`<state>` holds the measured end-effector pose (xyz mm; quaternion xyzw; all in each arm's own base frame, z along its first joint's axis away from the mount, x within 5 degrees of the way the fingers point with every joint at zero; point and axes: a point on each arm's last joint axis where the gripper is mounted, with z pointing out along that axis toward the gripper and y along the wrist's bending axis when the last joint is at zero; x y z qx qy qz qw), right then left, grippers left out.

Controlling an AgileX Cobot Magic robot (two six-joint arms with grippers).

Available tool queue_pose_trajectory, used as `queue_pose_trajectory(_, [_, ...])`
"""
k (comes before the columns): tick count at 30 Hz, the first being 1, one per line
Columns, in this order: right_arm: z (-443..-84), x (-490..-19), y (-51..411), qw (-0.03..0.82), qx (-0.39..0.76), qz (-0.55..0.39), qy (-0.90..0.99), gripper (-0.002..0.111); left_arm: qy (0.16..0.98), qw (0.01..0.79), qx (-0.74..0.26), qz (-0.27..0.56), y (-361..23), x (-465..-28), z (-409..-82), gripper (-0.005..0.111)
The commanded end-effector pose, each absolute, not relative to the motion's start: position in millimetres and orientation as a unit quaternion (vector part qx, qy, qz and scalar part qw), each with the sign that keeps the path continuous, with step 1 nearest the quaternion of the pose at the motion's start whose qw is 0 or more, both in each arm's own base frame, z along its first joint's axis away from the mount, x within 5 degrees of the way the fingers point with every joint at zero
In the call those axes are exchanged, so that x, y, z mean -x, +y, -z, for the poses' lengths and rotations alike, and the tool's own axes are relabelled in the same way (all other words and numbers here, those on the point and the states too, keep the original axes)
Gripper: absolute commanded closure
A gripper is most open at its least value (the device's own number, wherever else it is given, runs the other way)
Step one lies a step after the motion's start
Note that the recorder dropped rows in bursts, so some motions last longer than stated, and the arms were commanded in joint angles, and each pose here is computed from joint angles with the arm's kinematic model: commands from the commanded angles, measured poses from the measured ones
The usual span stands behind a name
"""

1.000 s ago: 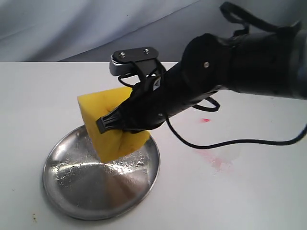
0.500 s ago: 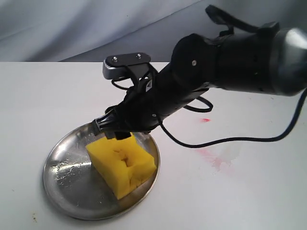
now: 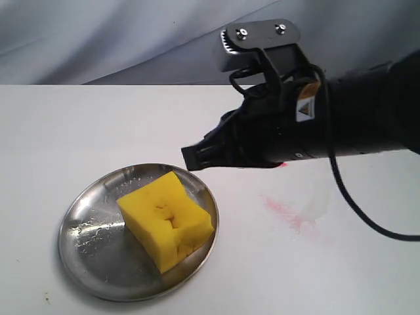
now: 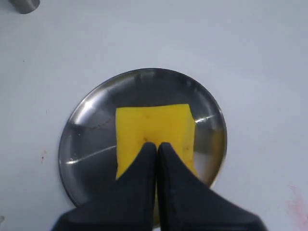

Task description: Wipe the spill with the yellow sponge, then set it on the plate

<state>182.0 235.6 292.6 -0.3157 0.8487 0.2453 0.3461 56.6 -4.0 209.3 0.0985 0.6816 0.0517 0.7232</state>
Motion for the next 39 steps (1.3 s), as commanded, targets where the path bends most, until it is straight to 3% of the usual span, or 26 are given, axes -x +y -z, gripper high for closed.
queue_pose_trajectory(1, [-295.3,-170.9,218.0,0.368,0.32,-0.234,0.841,0.108,0.677,0.728,-0.092,-0.049,-3.8,-56.2,-211.2,0.107])
queue_pose_trajectory(11, [-300.8,-149.4,185.1,0.404,0.287,-0.25,0.832,0.108,0.677,0.728,-0.092,-0.049,-3.8,-56.2,-211.2,0.107])
queue_pose_trajectory(24, [-261.4,-128.7,118.5,0.434,0.23,-0.219,0.843,0.108,0.677,0.728,-0.092,-0.049,-3.8,-56.2,-211.2,0.107])
queue_pose_trajectory(39, [-231.2,-110.4,31.7,0.563,0.078,-0.103,0.816,0.108,0.677,0.728,-0.092,-0.049,-3.8,-56.2,-211.2,0.107])
